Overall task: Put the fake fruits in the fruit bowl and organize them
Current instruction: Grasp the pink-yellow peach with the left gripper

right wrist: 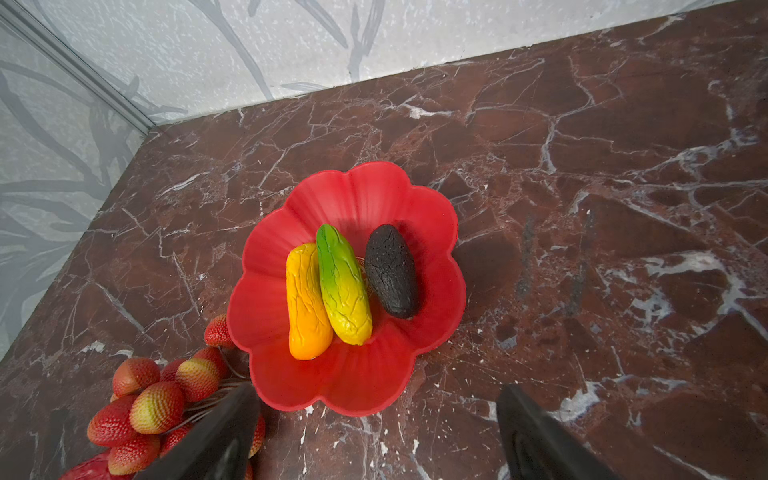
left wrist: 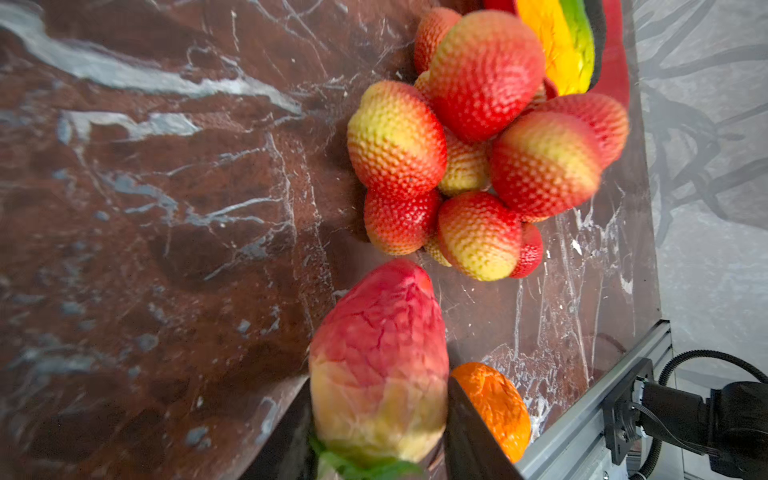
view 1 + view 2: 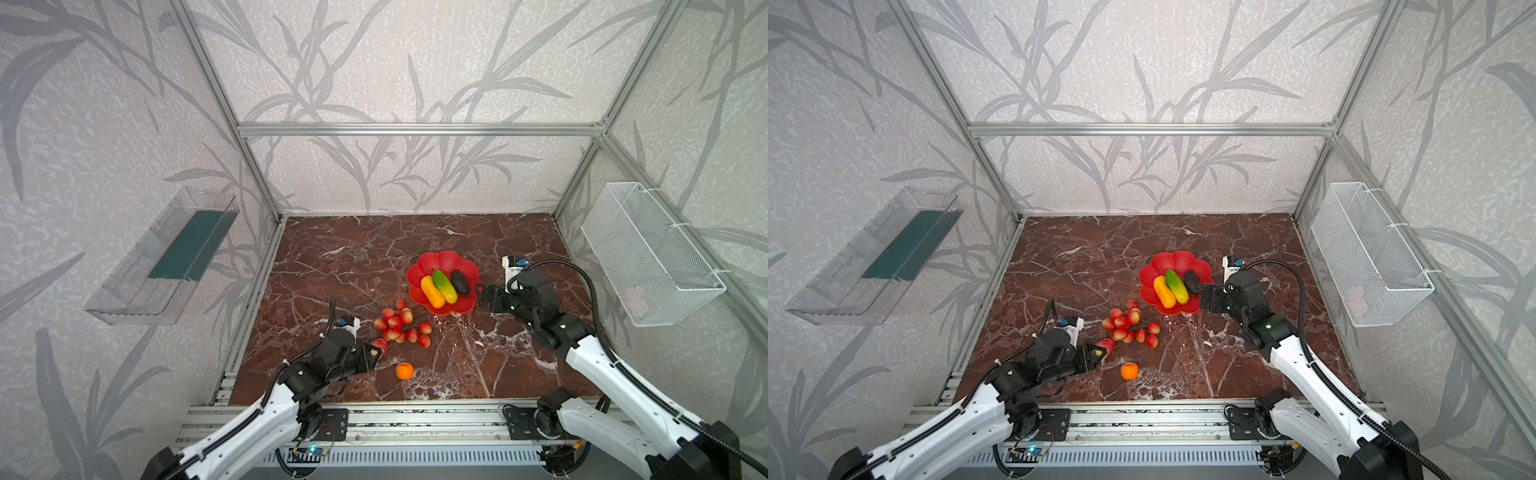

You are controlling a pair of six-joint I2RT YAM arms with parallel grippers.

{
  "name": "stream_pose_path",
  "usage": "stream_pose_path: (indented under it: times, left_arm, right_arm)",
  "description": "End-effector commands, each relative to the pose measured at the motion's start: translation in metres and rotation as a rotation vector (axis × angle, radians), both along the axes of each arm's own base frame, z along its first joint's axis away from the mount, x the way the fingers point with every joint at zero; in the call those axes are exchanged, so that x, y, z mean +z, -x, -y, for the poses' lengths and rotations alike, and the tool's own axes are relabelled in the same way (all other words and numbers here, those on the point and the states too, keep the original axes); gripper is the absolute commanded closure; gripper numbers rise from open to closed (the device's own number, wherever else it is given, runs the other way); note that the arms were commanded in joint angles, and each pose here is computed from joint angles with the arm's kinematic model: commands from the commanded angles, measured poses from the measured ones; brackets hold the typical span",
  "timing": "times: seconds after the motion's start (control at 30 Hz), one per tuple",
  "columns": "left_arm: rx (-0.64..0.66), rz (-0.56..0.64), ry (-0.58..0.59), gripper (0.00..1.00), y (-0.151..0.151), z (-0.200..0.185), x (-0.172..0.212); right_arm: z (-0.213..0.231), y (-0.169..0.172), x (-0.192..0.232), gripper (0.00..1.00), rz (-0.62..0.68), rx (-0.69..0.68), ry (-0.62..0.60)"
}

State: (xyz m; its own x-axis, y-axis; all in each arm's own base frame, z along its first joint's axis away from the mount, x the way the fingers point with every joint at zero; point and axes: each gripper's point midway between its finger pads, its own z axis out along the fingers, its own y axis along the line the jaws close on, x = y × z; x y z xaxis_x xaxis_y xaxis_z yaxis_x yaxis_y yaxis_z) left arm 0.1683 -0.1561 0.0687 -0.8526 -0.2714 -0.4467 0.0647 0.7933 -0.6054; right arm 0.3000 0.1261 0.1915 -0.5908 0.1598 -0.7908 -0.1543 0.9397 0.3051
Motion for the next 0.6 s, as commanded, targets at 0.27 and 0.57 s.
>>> stream_pose_path:
  times: [0.27,0.57]
  left_arm:
    - [-0.094,0.179,-0.061,0.59,-0.034,0.021,0.101]
    - [-0.293,0.192,-0.207,0.62,-0.128,0.108,0.116]
  right_arm:
    - [0.007,0.019,-0.017,0.10,-0.054,0.011,0.018]
    - [0.016,0.051,-0.036,0.04,-0.109,0.043,0.037]
